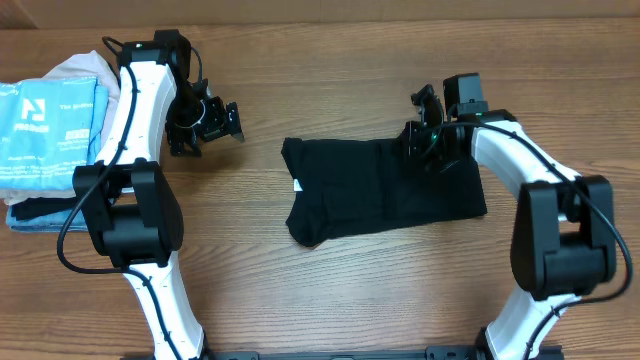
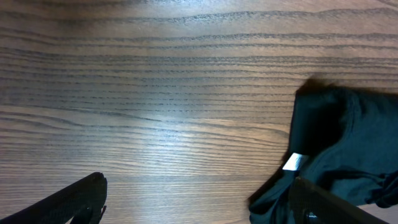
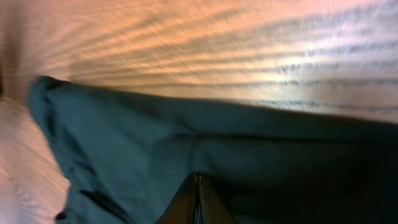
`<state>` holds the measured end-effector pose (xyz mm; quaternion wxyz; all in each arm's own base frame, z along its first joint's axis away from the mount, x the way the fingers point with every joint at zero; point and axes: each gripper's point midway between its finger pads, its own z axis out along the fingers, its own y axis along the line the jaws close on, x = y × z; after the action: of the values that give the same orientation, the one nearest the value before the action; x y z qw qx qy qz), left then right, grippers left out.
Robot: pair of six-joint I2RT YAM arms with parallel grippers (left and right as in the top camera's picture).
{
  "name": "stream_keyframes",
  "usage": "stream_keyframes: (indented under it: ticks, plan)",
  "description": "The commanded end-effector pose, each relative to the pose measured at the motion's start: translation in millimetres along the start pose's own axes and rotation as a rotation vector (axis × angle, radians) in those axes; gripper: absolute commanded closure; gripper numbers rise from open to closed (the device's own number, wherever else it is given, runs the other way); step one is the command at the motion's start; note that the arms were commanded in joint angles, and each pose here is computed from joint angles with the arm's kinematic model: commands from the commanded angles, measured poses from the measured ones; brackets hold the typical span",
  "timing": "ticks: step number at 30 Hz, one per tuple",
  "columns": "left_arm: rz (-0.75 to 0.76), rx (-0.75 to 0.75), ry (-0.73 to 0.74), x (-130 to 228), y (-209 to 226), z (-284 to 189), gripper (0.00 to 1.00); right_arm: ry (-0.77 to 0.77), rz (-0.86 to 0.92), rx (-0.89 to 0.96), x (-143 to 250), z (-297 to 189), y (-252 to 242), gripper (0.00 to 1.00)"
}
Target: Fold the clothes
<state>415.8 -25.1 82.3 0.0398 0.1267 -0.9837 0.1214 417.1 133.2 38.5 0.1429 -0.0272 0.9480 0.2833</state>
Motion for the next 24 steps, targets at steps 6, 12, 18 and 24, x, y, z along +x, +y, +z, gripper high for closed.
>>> stream_keyframes:
  ticks: [6,12,18,24]
  plan:
    - [0.012,-0.003,-0.013,-1,1,-6,0.02,-0.164,0.011,-0.121,-55,-98,15,0.96]
    - [0.019,0.003,-0.040,-8,-1,-6,0.00,-0.143,0.199,0.211,-6,-197,-116,0.57]
    - [0.034,0.001,-0.032,-6,0,-6,0.00,-0.072,0.128,0.281,18,-168,-142,0.53]
    - [0.061,0.003,-0.045,-9,-1,-6,0.00,-0.021,0.062,0.236,49,-107,-133,0.54]
